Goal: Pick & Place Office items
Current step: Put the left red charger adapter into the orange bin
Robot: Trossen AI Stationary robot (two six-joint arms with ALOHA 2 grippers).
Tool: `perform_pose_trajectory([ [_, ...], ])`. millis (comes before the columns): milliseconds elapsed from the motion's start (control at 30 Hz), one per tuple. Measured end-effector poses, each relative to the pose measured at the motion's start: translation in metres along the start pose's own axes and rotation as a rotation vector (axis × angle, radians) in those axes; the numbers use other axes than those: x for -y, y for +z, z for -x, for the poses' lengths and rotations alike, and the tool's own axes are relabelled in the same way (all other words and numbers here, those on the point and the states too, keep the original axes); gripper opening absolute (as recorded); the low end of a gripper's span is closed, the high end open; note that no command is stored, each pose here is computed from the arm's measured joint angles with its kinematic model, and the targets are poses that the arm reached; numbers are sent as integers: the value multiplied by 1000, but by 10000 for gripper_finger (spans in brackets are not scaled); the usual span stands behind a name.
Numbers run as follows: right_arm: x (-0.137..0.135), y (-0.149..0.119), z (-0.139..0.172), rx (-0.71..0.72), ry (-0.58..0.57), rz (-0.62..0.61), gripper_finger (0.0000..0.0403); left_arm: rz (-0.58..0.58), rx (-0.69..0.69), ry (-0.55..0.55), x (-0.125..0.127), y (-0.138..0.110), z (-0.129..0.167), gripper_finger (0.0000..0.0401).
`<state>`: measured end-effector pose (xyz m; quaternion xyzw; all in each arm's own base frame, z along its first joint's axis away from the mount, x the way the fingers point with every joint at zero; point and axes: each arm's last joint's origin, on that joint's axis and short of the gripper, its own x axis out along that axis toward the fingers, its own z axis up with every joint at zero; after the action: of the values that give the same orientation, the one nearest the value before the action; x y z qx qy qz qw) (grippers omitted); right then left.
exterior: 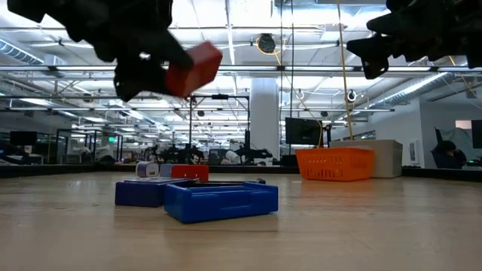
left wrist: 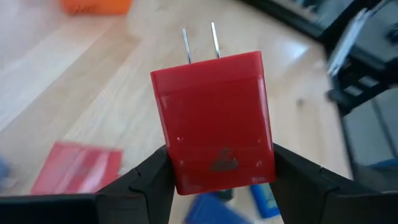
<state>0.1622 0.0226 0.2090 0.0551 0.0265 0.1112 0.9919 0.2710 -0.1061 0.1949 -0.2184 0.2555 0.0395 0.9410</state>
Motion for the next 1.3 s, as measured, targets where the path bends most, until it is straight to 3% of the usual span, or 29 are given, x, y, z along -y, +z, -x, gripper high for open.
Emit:
perform_pose_trajectory([
  [267, -5, -10, -19, -9, 41, 110, 210, -135, 102, -172, 15, 10, 1, 230],
  [467, -11, -17, -32, 27, 84, 262, 210, -184, 144, -269, 22, 15, 4, 227],
  [667, -23, -19, -43, 126, 126, 356, 237, -155, 143, -296, 23, 16, 4, 215],
  [933, -29, -15, -75, 90, 34, 418, 298, -121, 150, -355, 25, 11, -8, 231],
  [1167, -32, -19, -105, 51, 45, 480, 294, -21, 67, -431, 17, 3, -33, 215],
  [1300, -35, -24, -119, 29, 57, 497, 287, -35, 19, -463, 20, 5, -46, 227],
])
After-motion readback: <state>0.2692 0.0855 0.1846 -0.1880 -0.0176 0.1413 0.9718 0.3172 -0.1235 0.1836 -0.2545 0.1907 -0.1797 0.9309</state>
